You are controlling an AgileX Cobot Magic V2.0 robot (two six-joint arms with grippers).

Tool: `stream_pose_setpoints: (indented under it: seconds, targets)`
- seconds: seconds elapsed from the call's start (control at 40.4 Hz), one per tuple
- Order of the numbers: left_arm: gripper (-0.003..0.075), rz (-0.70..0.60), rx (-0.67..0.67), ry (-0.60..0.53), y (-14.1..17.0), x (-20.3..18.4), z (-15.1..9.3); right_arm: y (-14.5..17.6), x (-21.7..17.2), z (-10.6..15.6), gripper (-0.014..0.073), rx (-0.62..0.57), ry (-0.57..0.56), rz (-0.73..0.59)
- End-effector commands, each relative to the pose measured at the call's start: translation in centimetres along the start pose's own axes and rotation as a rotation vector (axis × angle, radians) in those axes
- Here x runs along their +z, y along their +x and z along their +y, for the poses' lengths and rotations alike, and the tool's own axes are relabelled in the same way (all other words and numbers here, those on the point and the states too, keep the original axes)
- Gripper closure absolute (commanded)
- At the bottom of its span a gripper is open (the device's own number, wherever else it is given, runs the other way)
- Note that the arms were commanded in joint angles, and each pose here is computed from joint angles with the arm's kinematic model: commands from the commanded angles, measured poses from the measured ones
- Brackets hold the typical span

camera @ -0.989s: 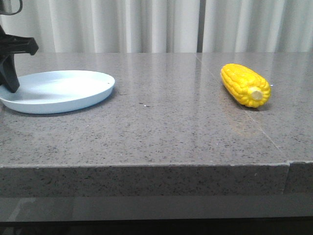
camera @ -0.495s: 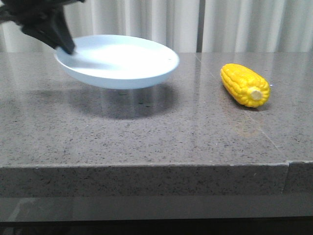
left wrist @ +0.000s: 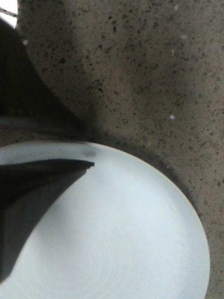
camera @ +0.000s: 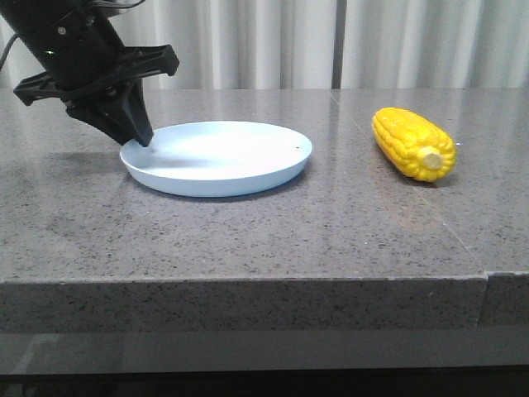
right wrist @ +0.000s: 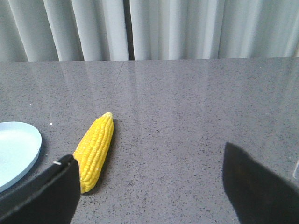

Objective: Place corn on plate with both arms
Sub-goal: 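Slide the pale blue plate with the left gripper toward the corn, then lift the left gripper off the plate and withdraw it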

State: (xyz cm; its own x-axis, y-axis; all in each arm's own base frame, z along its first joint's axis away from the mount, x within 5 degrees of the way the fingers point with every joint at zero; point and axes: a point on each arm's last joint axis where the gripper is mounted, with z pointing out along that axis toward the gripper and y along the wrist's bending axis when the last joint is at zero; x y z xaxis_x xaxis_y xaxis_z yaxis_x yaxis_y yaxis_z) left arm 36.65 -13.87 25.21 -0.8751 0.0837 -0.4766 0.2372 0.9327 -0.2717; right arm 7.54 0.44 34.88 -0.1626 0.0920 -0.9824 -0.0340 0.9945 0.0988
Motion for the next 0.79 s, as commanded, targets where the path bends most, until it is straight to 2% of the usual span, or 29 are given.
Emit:
stream_pose_setpoints:
  seconds: [0.0,0.099,0.173,0.346,0.42,0.47,0.668,0.767]
  targets:
    - [0.0405,-0.125,0.035,0.024,-1.5,-2.6,-1.1,-1.7,-0.2,0.0,-0.0049,-0.016,0.005,-0.099]
    - [0.0283,-0.145,0.089,-0.008,-1.6,-3.6,-1.0,-1.7,-0.2,0.0,-0.0049,-0.016,0.005,-0.099]
    - [0.0232,-0.155,0.106,-0.014,-1.5,-4.7,-1.2,-1.7,-0.2,0.0,-0.0049,-0.016,0.005,-0.099]
    - [0.0232,-0.256,0.150,-0.030,-1.7,-8.5,-1.7,-1.7,-0.2,0.0,-0.0049,-0.016,0.005,-0.099]
    - [0.0281,-0.292,0.157,-0.027,-1.6,-10.0,-2.0,-1.7,-0.2,0.0,-0.0049,-0.016,0.005,-0.099]
    - [0.0348,-0.310,0.167,-0.031,-1.5,-10.9,-2.1,-1.7,-0.2,0.0,-0.0049,-0.016,0.005,-0.099]
    - [0.0720,-0.366,0.194,-0.064,-0.8,-13.2,-1.9,-1.7,-0.2,0.0,-0.0049,-0.016,0.005,-0.099]
    - [0.0741,-0.387,0.167,-0.086,0.2,-13.9,-0.8,-1.7,-0.2,0.0,-0.0049,-0.016,0.005,-0.099]
